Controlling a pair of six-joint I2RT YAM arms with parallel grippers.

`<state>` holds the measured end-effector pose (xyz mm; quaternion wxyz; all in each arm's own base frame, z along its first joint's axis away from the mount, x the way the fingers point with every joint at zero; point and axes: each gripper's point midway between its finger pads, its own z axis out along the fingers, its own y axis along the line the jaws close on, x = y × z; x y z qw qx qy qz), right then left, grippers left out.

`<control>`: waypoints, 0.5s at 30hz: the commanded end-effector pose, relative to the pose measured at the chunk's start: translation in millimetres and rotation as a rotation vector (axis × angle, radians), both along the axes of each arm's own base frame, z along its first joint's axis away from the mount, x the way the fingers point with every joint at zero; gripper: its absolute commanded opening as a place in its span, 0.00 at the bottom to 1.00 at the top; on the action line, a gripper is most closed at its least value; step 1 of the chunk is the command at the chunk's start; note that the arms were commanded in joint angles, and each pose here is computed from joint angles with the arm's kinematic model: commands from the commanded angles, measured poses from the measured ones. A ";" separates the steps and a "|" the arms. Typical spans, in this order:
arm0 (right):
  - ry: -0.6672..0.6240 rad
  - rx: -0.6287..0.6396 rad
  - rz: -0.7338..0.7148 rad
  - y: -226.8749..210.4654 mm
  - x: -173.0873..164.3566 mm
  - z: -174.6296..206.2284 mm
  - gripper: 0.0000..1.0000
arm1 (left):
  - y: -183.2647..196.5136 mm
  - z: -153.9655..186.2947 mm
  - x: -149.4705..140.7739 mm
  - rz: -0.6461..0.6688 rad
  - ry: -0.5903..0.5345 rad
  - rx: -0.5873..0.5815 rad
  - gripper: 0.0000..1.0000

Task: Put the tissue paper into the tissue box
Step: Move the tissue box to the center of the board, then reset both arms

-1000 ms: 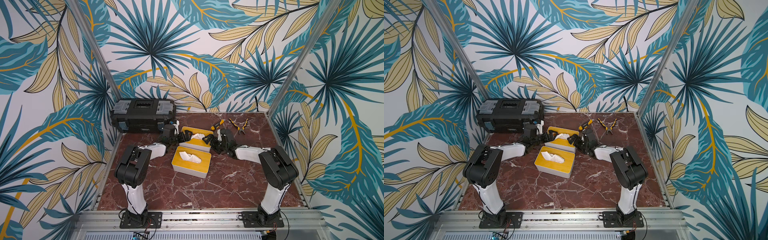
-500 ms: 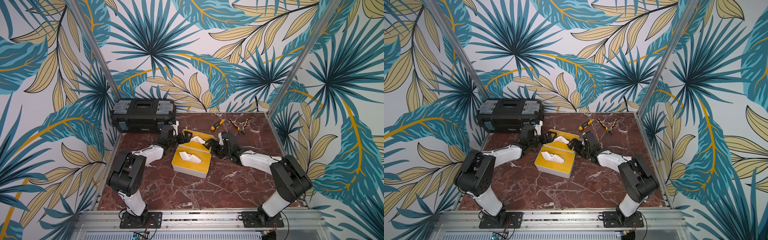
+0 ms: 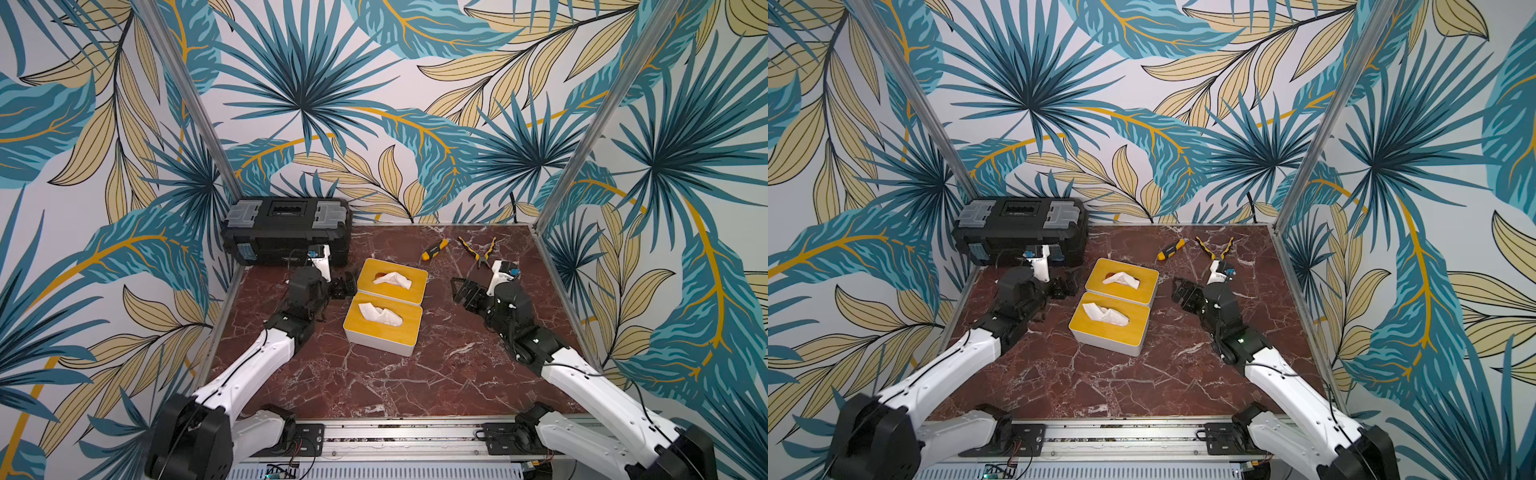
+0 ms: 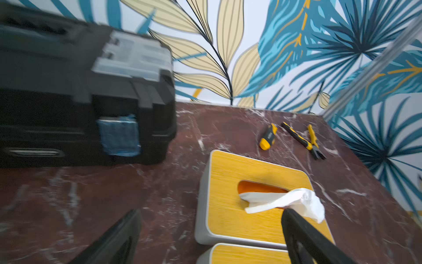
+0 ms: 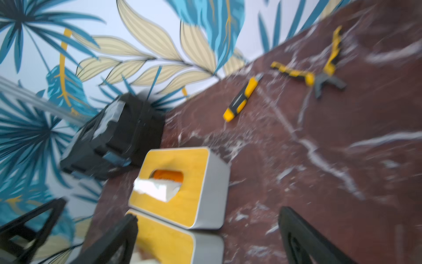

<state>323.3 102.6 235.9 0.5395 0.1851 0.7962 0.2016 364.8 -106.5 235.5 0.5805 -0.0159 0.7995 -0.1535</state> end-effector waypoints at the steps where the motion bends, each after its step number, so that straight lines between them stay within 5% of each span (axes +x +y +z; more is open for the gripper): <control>1: 0.023 -0.331 -0.275 -69.9 -13.2 -19.2 0.99 | 58.0 -16.9 -20.2 0.220 -0.012 0.220 1.00; 7: -0.018 -0.591 -0.472 -106.7 1.1 -25.8 0.99 | 104.2 -39.4 -33.9 0.333 -0.110 0.262 1.00; 12: 0.042 -0.736 -0.432 -101.1 41.1 -47.2 0.99 | 121.8 -68.6 -32.0 0.388 -0.108 0.264 1.00; 15: -0.042 -0.794 -0.399 -90.0 64.3 -49.0 0.99 | 122.2 -80.8 -24.4 0.383 -0.104 0.285 1.00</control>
